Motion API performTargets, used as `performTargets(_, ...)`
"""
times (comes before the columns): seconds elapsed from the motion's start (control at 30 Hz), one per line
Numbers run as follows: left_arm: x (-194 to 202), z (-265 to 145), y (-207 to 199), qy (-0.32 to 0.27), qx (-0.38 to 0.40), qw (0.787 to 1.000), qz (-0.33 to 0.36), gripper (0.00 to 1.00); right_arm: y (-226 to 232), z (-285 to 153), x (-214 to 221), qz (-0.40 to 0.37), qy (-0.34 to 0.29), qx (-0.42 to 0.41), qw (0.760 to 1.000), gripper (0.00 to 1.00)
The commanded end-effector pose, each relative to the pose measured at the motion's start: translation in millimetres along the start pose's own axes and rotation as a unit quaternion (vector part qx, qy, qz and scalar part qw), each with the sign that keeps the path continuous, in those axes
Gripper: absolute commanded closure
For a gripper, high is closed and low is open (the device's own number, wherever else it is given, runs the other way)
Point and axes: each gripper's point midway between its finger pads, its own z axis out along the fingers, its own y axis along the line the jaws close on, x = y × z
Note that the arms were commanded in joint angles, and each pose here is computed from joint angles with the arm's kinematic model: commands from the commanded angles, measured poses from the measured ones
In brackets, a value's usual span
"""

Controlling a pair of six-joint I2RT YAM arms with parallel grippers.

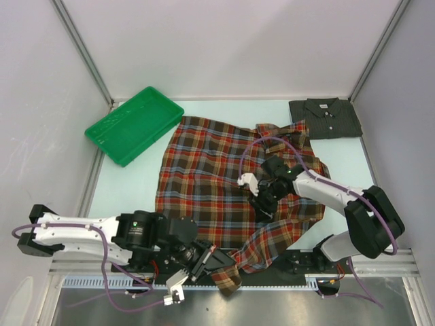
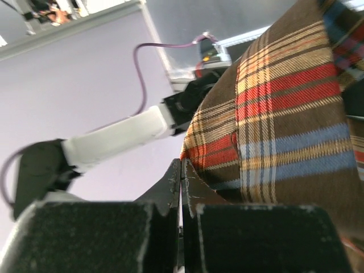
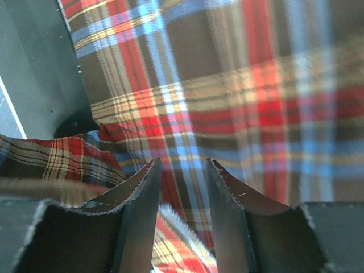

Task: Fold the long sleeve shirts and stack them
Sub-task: Flatten the shirt out

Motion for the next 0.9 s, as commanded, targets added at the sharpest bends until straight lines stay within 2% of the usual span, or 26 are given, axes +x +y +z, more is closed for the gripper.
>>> performTargets(0.0,-1.3,-14.9,40.4,0.017,-0.046,0.994,0.099,1.0,14.4,16.6,-8.5,-0.047,0.014,-0.008,0.999,0.59)
performTargets(0.17,-3.2,-17.1,43.9,0.025,-0.052,0.993,0.1,1.0,34.6,13.0,4.6,-0.082,0.052,-0.027,0.995,0.64)
performTargets(0.2,-3.3,-19.1,43.5,0.027,-0.054,0.994,0.095,1.0,42.3,4.9,20.8,-0.075,0.081,-0.035,0.993,0.66)
performTargets(0.27,-3.3,-20.3,41.1,0.03,-0.055,0.995,0.08,1.0,48.1,-11.4,34.7,-0.113,0.1,-0.036,0.988,0.67)
performTargets(0.3,-3.0,-20.6,38.0,0.033,-0.053,0.995,0.073,1.0,57.0,-24.2,53.2,-0.108,0.126,-0.058,0.985,0.74)
performTargets(0.37,-0.2,-19.3,29.8,0.039,-0.047,0.998,0.032,1.0,46.1,-36.3,53.7,-0.143,0.111,-0.033,0.983,0.75)
performTargets(0.4,1.6,-17.9,23.9,0.043,-0.041,0.998,0.011,1.0,41.3,-42.6,60.1,-0.151,0.133,-0.018,0.979,0.75)
performTargets(0.47,10.9,-14.1,-1.7,0.069,-0.015,0.994,-0.08,1.0,36.7,-51.9,54.1,-0.156,0.14,0.0,0.978,0.76)
performTargets(0.5,15.8,-14.3,-10.7,0.084,-0.011,0.989,-0.124,1.0,31.0,-59.8,49.3,-0.134,0.123,0.01,0.983,0.76)
performTargets(0.53,19.8,-12.6,-24.8,0.096,-0.008,0.974,-0.207,0.99,23.3,-69.6,35.7,-0.126,0.096,0.027,0.987,0.75)
performTargets(0.6,36.2,-19.1,-49.5,0.12,-0.013,0.943,-0.31,0.89,10.1,-83.6,19.8,-0.098,0.05,0.05,0.993,0.69)
performTargets(0.63,39.9,-22.5,-58.1,0.126,-0.025,0.916,-0.379,0.81,-7.7,-98.8,16.6,-0.058,0.023,0.078,0.995,0.68)
performTargets(0.67,48.2,-24.9,-63.9,0.137,-0.042,0.898,-0.416,0.65,-16.7,-110.6,5.5,-0.046,0.0,0.094,0.995,0.67)
performTargets(0.7,70.1,-38.0,-75.7,0.178,-0.065,0.867,-0.461,0.56,-25.8,-114.4,2.8,-0.018,-0.013,0.096,0.995,0.63)
performTargets(0.73,82.3,-44.4,-84.9,0.205,-0.09,0.825,-0.519,0.49,-39.3,-123.3,4.6,0.012,-0.024,0.112,0.993,0.61)
performTargets(0.77,102.3,-49.1,-92.0,0.235,-0.113,0.798,-0.544,0.4,-50.4,-130.2,2.0,0.027,-0.031,0.125,0.991,0.59)
performTargets(0.8,129.2,-72.3,-111.7,0.293,-0.137,0.748,-0.58,0.36,-62.8,-134.8,0.1,0.05,-0.04,0.14,0.988,0.58)
performTargets(0.83,140.7,-81.7,-120.8,0.307,-0.154,0.704,-0.622,0.34,-80.8,-140.5,7.9,0.09,-0.048,0.147,0.984,0.57)
performTargets(0.87,156.3,-88.0,-132.4,0.317,-0.139,0.667,-0.659,0.31,-93.7,-153.4,-3.0,0.097,-0.072,0.159,0.98,0.52)
